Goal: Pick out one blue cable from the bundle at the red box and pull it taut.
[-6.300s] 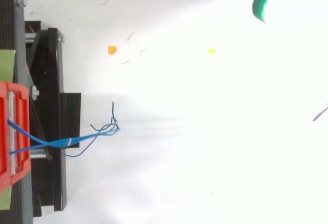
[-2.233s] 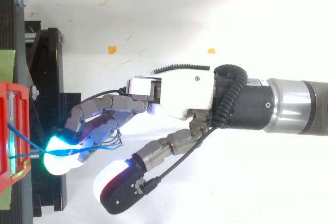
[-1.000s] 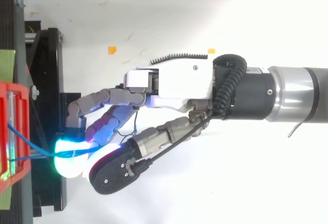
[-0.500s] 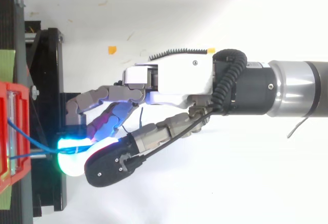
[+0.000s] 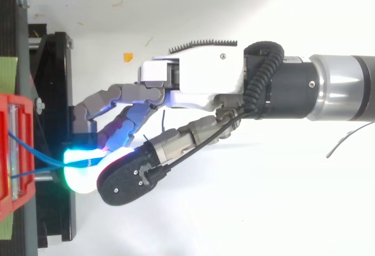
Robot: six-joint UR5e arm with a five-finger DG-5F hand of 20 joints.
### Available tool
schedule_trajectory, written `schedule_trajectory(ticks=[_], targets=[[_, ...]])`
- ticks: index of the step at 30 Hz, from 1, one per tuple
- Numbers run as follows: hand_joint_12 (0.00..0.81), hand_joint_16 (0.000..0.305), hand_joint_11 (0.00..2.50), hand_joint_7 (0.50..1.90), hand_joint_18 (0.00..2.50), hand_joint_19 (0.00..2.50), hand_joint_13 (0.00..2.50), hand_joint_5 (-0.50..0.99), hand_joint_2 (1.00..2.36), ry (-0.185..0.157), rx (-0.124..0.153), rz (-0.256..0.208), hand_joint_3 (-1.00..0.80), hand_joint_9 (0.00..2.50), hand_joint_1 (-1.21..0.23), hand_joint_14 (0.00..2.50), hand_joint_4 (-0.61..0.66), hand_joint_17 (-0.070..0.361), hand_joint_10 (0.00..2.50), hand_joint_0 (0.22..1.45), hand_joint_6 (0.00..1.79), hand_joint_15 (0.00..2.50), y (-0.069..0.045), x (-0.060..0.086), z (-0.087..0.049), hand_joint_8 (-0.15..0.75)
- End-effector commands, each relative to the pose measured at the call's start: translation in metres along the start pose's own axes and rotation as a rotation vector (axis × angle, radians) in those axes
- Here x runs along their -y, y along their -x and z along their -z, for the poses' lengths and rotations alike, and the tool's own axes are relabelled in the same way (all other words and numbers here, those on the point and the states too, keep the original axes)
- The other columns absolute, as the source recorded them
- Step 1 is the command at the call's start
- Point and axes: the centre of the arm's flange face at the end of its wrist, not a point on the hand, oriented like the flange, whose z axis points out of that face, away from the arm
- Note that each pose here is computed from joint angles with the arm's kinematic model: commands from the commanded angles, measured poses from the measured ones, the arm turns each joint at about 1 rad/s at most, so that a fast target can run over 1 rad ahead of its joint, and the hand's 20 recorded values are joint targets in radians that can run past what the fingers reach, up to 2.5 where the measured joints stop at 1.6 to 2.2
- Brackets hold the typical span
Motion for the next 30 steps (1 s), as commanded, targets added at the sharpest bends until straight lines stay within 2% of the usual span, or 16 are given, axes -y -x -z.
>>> schedule_trajectory(ticks=[1, 4, 7, 14, 21, 24, 25, 28, 30], targets=[[0.314, 0.04, 0.5, 1.03, 0.48, 0.52, 0.66, -0.13, 1.01, -0.003, -0.013, 0.0, -0.4, 0.88, -0.54, 0.01, 0.14, 0.09, 0.02, 0.57, 0.7, 0.25, 0.004, -0.001, 0.001, 0.242], [0.311, 0.04, 0.5, 1.0, 0.48, 0.53, 0.66, -0.13, 1.01, -0.001, -0.016, 0.0, -0.41, 0.9, -0.43, 0.01, 0.14, 0.09, 0.02, 0.58, 0.73, 0.26, 0.006, -0.001, 0.001, 0.244], [0.312, 0.041, 0.51, 1.01, 0.5, 0.55, 0.68, -0.13, 1.01, -0.003, -0.016, 0.001, -0.38, 0.91, -0.4, 0.01, 0.14, 0.091, 0.02, 0.59, 0.72, 0.27, 0.006, -0.001, 0.001, 0.249], [0.319, 0.041, 0.52, 1.03, 0.49, 0.54, 0.68, -0.13, 1.02, -0.019, -0.008, 0.001, -0.29, 0.9, -0.48, 0.01, 0.13, 0.092, 0.02, 0.58, 0.72, 0.28, 0.013, 0.0, 0.004, 0.251], [0.323, 0.041, 0.58, 0.89, 0.49, 0.55, 0.67, -0.16, 1.02, -0.018, -0.019, 0.01, -0.16, 0.88, -0.5, 0.01, 0.13, 0.093, 0.02, 0.57, 0.86, 0.28, 0.017, -0.003, 0.003, 0.253], [0.327, 0.042, 0.59, 0.89, 0.5, 0.55, 0.67, -0.16, 1.02, -0.032, -0.018, 0.017, -0.13, 0.88, -0.51, 0.01, 0.13, 0.095, 0.02, 0.57, 0.87, 0.28, 0.021, -0.008, 0.002, 0.256], [0.337, 0.044, 0.59, 0.88, 0.52, 0.53, 0.67, -0.17, 1.02, -0.038, -0.016, 0.02, -0.12, 0.88, -0.55, 0.01, 0.14, 0.1, 0.02, 0.57, 0.89, 0.27, 0.023, -0.01, 0.003, 0.264], [0.332, 0.044, 0.59, 0.84, 0.51, 0.54, 0.67, -0.17, 1.02, -0.045, -0.015, 0.026, -0.14, 0.87, -0.56, 0.01, 0.14, 0.099, 0.02, 0.57, 0.9, 0.28, 0.025, -0.012, 0.003, 0.259], [0.323, 0.042, 0.6, 0.84, 0.49, 0.55, 0.66, -0.17, 1.02, -0.048, -0.013, 0.028, -0.21, 0.87, -0.58, 0.01, 0.14, 0.095, 0.02, 0.56, 0.89, 0.29, 0.026, -0.012, 0.003, 0.255]])
